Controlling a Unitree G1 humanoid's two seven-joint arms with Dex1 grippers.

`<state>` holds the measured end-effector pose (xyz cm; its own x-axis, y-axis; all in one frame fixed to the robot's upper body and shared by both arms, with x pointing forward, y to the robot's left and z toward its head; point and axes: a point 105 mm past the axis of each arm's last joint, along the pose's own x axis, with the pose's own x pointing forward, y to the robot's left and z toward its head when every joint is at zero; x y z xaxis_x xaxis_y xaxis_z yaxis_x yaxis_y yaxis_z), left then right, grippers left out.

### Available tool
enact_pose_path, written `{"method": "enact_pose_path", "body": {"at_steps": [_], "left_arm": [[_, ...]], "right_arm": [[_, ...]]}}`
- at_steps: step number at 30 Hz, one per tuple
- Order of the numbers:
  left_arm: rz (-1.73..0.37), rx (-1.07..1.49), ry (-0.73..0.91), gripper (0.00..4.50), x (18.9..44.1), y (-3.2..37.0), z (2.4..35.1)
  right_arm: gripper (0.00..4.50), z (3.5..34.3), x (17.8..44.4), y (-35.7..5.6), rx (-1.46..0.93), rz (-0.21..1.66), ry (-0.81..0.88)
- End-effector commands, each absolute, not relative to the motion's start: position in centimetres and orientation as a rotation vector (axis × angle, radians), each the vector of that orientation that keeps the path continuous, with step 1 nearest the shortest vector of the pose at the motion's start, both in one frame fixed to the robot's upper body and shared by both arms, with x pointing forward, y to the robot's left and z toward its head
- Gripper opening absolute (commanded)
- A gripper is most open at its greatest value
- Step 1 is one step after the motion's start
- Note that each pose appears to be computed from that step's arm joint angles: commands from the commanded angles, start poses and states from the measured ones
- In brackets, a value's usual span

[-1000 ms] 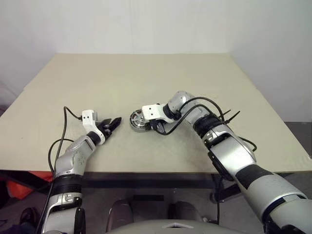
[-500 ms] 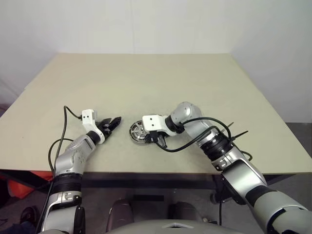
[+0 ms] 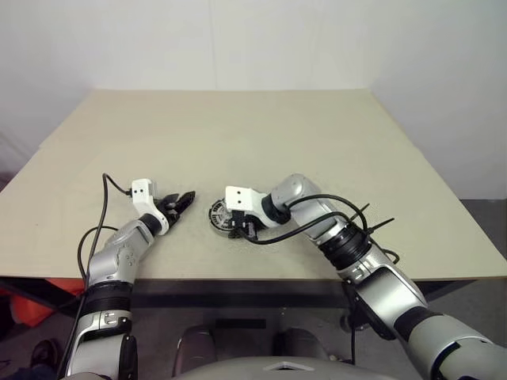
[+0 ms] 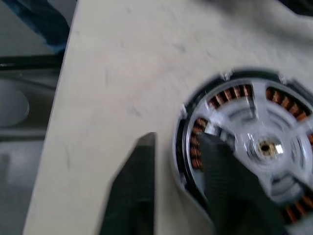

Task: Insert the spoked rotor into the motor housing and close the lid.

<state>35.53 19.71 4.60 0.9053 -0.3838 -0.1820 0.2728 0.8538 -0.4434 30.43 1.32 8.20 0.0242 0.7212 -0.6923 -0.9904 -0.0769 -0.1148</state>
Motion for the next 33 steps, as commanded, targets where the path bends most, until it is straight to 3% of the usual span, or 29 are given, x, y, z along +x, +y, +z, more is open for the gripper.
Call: {"method": "enact_pose_path", "body": {"at_steps": [1,7,11,15,22,27,33], "left_arm": [[-0.331,-0.405,0.258,3.38,35.8,20.4,5.0],[-0.335,-0.406,0.260,3.38,35.8,20.4,4.9],[-0.358,-0.411,0.259,3.38,35.9,19.9,5.1],[-0.385,-0.406,0.268,3.38,35.9,19.6,5.2],[-0.436,-0.386,0.287,3.38,36.7,18.9,5.4],[-0.484,-0.381,0.297,3.38,37.1,17.8,5.6],[-0.507,-0.373,0.303,3.38,37.2,17.3,5.6]], "right_arm": [[1.94,12.2,30.9,1.8,-0.642,1.485,0.364],[1.94,16.4,32.1,0.8,-0.462,1.384,0.275],[1.94,17.7,35.5,-2.5,-0.132,1.124,0.302],[1.94,15.9,36.0,-7.3,0.162,0.940,0.422],[1.94,12.4,32.4,-12.2,0.352,0.750,0.582],[1.94,10.6,30.2,-13.3,0.433,0.683,0.656],[1.94,7.7,29.6,-13.5,0.592,0.598,0.753]]}}
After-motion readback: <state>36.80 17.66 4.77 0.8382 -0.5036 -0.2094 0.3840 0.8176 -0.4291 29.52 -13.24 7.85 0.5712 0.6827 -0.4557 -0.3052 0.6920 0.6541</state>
